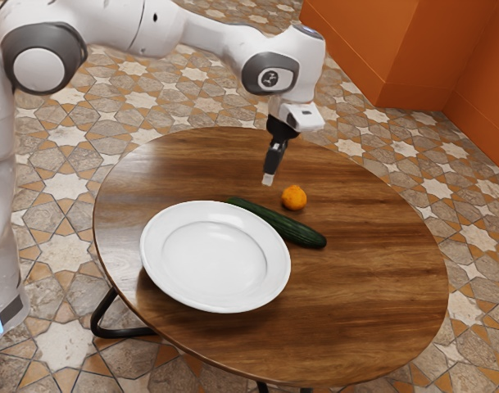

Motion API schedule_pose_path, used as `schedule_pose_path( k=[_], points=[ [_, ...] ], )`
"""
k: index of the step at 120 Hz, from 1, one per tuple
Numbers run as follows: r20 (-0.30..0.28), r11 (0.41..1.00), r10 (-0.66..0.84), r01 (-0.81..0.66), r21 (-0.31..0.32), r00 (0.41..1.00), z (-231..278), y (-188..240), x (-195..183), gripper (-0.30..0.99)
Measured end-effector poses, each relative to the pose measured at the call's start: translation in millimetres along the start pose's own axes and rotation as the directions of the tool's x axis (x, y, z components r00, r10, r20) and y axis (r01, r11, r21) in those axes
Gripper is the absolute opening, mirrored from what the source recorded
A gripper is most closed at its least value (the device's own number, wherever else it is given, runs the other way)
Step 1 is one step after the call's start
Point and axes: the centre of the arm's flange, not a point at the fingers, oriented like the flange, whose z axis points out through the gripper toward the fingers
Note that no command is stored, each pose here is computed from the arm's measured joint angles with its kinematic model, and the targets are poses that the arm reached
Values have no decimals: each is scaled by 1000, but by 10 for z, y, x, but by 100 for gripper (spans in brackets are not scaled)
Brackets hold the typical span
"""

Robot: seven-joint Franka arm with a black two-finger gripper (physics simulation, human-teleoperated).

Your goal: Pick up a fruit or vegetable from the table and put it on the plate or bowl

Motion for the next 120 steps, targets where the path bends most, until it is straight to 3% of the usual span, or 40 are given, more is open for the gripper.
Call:
schedule_pose_path(
  k=[29,58,91,120],
  points=[
    [-20,999,53,-53,1,998,135,-28,92,69],
    [-34,1000,-1,2,18,999,134,-509,-235,69],
    [-36,999,52,-52,6,998,186,-358,-286,69],
    [-47,989,146,-146,22,988,266,-149,98,69]
  ],
)
